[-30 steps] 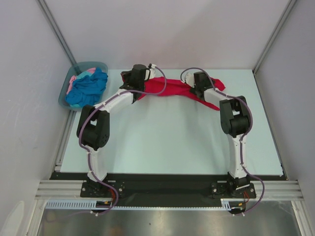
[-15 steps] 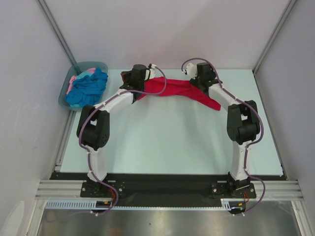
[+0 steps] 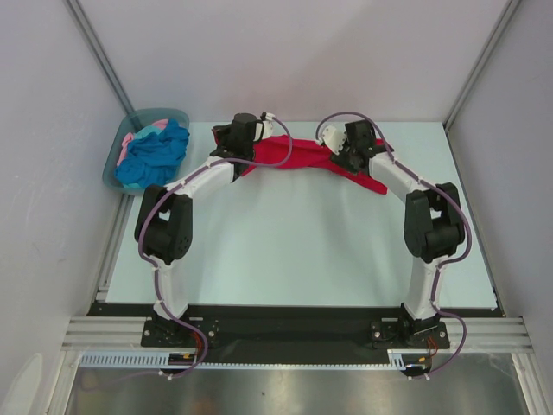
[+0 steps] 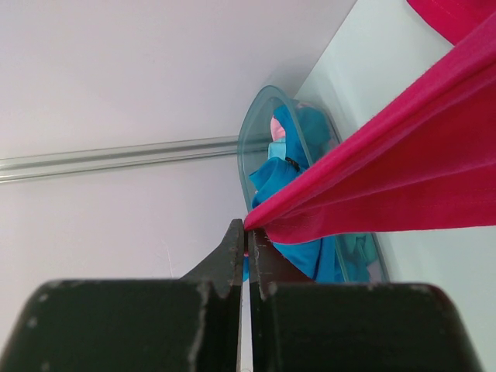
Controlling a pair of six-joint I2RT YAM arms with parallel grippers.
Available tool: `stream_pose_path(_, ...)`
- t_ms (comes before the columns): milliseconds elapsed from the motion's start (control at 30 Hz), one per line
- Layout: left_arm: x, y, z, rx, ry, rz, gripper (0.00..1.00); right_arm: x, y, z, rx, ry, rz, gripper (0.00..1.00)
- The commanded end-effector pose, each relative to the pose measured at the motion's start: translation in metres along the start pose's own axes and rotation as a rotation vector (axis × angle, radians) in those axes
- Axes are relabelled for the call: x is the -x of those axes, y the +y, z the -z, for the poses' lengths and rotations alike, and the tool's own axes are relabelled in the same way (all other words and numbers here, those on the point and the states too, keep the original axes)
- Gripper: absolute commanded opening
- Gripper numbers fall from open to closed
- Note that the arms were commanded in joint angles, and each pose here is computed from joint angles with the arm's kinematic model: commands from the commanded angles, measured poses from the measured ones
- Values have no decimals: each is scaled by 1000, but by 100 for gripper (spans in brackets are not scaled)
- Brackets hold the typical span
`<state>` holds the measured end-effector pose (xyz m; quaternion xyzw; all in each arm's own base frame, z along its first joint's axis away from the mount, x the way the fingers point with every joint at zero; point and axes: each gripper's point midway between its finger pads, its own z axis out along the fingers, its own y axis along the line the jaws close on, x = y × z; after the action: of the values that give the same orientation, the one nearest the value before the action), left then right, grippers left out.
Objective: Fold and stack the t-shirts
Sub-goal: Flatten the tshirt out
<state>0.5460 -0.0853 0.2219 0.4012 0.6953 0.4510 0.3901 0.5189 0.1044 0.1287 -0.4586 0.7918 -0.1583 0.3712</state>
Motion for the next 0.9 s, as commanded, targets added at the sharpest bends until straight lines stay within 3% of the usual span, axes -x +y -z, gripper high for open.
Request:
stream_pose_path(0,2,23,9,45,-4,34,0,4,8,-1,38,-19,-8,53)
stream_pose_path(467,1,23,10,49,3,37,0,3,32,-30,84,3,11,51)
stream_pose_path(867,1,21,8,49,8,32,0,21,23,-40,58,-27,1,46)
